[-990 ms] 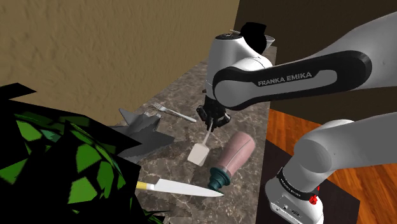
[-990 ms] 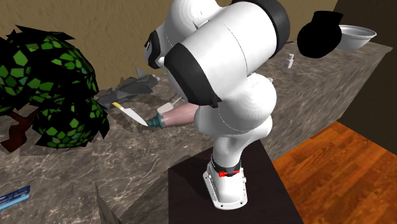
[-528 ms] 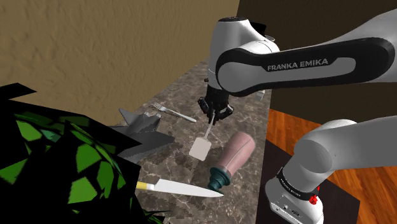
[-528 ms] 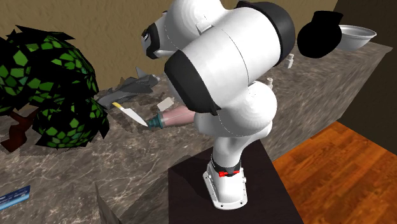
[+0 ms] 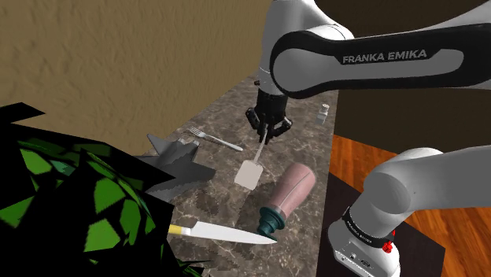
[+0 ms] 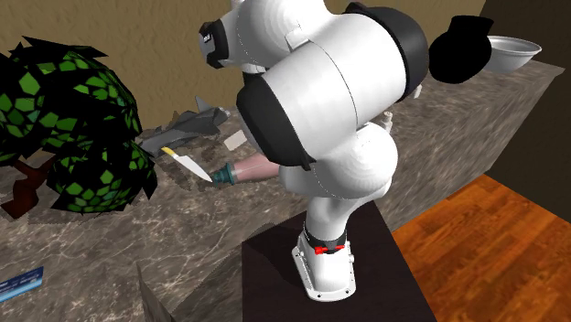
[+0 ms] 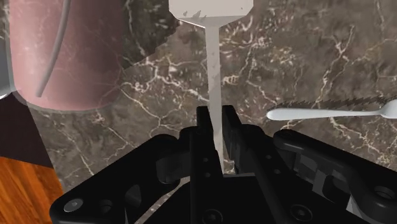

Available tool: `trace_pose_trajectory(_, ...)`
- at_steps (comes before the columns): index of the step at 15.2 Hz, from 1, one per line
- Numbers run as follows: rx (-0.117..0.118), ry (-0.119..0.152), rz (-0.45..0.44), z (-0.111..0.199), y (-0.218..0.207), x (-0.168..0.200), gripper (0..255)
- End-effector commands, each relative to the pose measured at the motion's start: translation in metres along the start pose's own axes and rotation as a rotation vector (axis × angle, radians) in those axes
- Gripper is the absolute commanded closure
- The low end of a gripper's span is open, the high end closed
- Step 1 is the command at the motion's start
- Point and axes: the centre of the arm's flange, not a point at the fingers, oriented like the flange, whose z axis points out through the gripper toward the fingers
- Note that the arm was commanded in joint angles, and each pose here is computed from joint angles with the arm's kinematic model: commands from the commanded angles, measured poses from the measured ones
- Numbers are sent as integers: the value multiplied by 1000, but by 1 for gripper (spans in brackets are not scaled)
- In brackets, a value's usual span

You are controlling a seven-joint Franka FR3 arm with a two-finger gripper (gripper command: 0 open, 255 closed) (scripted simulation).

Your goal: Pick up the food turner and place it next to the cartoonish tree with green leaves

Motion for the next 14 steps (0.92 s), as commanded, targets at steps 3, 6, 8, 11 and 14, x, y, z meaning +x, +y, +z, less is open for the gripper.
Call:
trace_pose_trajectory(3,0,0,0,-22,1,2,255)
trace_pose_trajectory(6,0,0,0,-38,1,3,255)
trace_pose_trajectory(8,0,0,0,-48,1,4,255)
trace_pose_trajectory(11,0,0,0,-64,1,5,255)
trace_pose_trajectory(14,0,0,0,-80,1,6,255)
